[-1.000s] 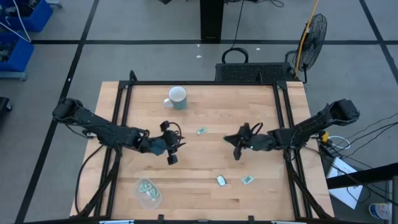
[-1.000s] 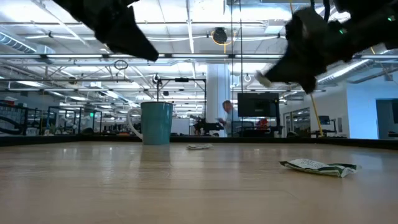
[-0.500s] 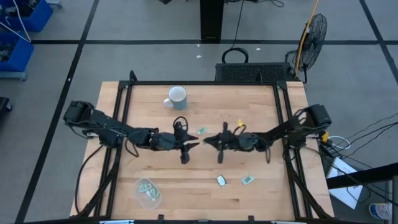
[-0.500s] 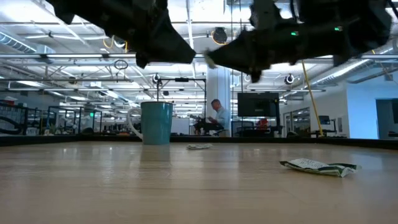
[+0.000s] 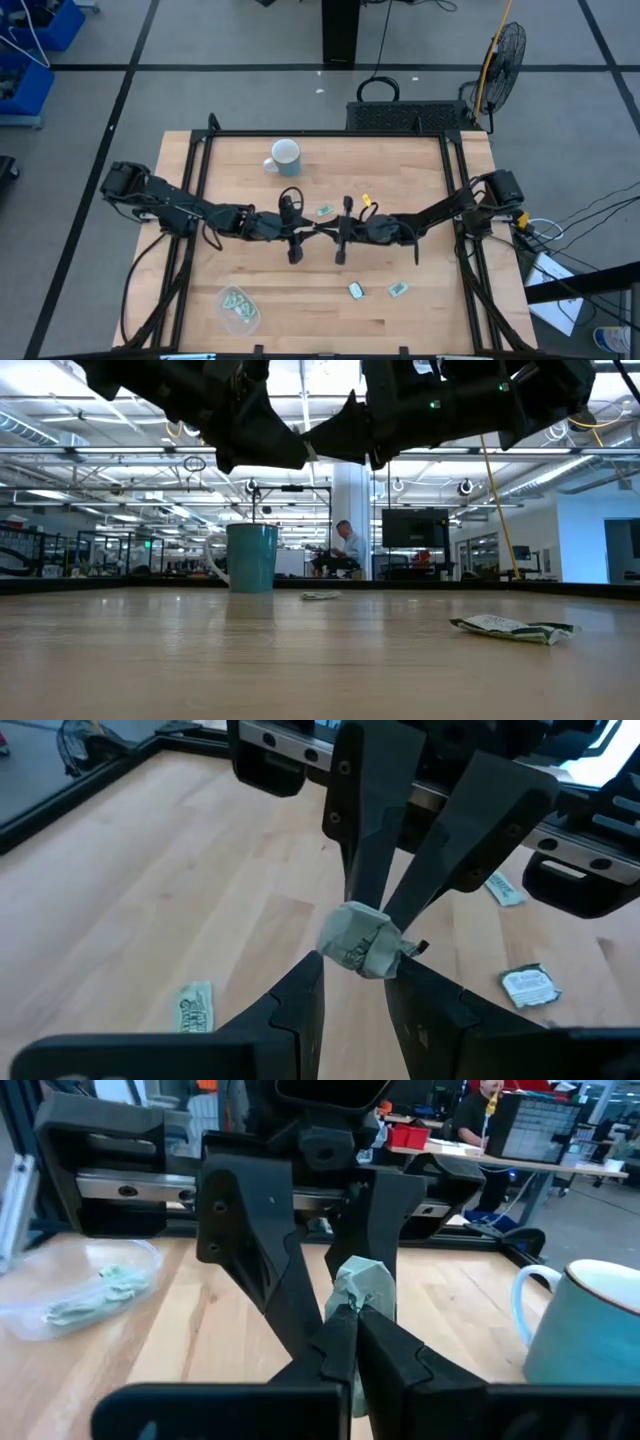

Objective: Pick and place Stevia / Truvia into bins
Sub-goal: Put the stevia packet into the transparent container

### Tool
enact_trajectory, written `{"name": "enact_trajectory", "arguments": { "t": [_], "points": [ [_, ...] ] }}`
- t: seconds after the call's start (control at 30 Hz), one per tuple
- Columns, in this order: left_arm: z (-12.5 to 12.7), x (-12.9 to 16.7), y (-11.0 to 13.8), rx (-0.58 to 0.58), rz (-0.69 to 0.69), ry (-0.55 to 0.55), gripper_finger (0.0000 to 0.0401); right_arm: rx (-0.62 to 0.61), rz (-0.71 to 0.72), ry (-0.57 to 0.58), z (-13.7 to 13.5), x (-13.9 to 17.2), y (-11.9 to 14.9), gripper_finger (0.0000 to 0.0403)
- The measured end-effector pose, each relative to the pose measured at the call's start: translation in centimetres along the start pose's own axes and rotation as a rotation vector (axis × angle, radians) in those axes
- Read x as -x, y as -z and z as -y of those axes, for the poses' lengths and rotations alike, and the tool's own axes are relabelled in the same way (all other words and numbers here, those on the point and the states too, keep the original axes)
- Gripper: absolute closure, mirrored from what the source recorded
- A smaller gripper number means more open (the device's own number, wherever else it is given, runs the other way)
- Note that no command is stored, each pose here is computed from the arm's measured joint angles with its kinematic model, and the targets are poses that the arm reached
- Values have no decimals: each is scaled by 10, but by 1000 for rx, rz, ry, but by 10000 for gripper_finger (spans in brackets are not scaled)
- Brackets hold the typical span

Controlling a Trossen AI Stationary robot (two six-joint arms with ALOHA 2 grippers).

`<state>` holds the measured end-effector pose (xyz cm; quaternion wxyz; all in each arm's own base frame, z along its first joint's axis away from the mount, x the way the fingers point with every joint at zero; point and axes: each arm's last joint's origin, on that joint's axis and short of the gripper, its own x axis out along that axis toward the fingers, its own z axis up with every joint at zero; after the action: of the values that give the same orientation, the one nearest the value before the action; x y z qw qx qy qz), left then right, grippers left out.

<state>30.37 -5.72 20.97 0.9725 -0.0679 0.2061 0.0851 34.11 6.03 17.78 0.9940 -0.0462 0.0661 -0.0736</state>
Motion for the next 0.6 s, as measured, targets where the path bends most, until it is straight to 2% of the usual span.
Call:
{"name": "enact_trajectory", "arguments": {
  "t": [0.37, 0.6],
  "points": [
    [1, 0, 1, -13, -9, 2, 288, 13, -17, 7, 2, -1, 2, 399],
    [0, 9, 3, -36, -76, -9, 288, -21, 17, 15, 1, 0, -1, 399]
  ]
}}
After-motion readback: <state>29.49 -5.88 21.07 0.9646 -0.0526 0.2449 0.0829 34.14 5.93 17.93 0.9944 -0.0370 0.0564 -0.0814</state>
